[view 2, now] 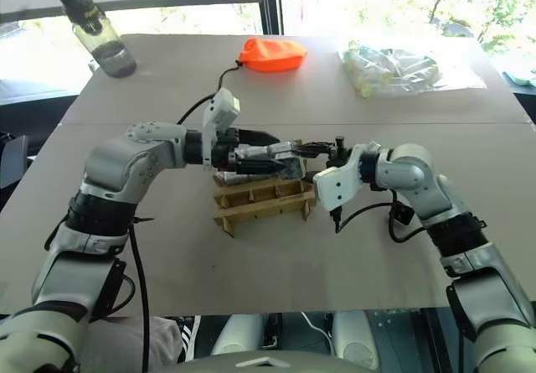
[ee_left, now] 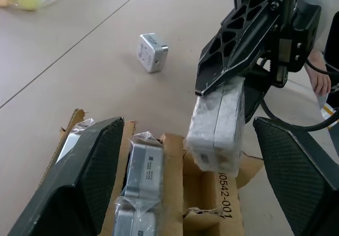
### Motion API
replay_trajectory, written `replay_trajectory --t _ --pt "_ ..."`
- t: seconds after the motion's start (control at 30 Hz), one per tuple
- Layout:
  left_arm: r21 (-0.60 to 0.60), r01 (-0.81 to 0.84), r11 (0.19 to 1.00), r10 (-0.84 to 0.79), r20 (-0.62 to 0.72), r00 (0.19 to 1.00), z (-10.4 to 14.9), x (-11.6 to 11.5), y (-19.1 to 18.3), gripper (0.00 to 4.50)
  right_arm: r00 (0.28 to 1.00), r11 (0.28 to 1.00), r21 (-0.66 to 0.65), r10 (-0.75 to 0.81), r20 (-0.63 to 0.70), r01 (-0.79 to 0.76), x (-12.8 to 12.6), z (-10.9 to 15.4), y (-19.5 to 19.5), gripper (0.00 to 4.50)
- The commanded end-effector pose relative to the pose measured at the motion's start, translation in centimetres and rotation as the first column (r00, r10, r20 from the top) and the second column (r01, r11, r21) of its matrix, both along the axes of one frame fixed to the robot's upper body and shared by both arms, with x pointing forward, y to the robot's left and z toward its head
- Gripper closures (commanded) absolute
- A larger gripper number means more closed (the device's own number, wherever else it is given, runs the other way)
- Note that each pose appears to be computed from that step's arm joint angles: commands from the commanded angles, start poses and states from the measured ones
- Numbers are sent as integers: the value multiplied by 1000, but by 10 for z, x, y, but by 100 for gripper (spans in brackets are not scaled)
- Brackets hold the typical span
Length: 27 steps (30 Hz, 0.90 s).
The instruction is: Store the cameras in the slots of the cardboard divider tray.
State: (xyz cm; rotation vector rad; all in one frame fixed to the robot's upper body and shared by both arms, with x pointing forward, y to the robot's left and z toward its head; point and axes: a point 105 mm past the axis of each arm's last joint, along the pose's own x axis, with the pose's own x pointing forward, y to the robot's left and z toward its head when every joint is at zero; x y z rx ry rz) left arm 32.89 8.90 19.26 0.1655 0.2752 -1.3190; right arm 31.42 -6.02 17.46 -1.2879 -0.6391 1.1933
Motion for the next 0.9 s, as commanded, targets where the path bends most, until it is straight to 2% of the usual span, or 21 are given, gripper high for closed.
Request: replay_trajectory --t 0.03,0.23,0.33,0.5,0.7,0.73,0.77,0.8,0.83,0.87,0.9 --pt "-3 32 999 -32 21 999 9 -7 0 43 997 999 26 25 67 -27 -1 14 4 265" --pt "17 64 998 -64 -13 998 2 -16 2 43 995 998 26 51 81 -53 -2 15 9 265" --pt "-1 69 998 -69 -6 998 5 -18 0 129 995 997 33 64 80 -67 -4 15 12 265" --pt "-28 58 998 -58 13 998 9 -15 -1 374 994 996 36 77 83 -80 -6 15 13 265" --pt "-30 72 997 -72 8 997 9 -18 -3 381 996 997 16 68 60 -69 -5 12 13 265" --pt "-27 71 997 -71 9 997 8 -18 -3 381 997 998 15 58 44 -58 -4 11 13 215" --pt "-24 63 998 -63 19 998 8 -18 -2 381 998 998 30 60 30 -61 -5 11 12 215" --pt "-23 55 998 -54 37 998 9 -17 0 381 999 997 61 49 11 -49 -4 13 10 152" --pt "-24 51 998 -49 63 997 11 -17 3 381 999 998 62 23 -26 -21 -3 12 5 117" --pt "-27 45 999 -43 90 995 13 -17 5 381 994 998 61 -5 -111 12 -2 7 -4 64" --pt "-41 40 998 -35 126 991 16 -17 7 381 985 998 53 -35 -167 45 -2 3 -15 38"
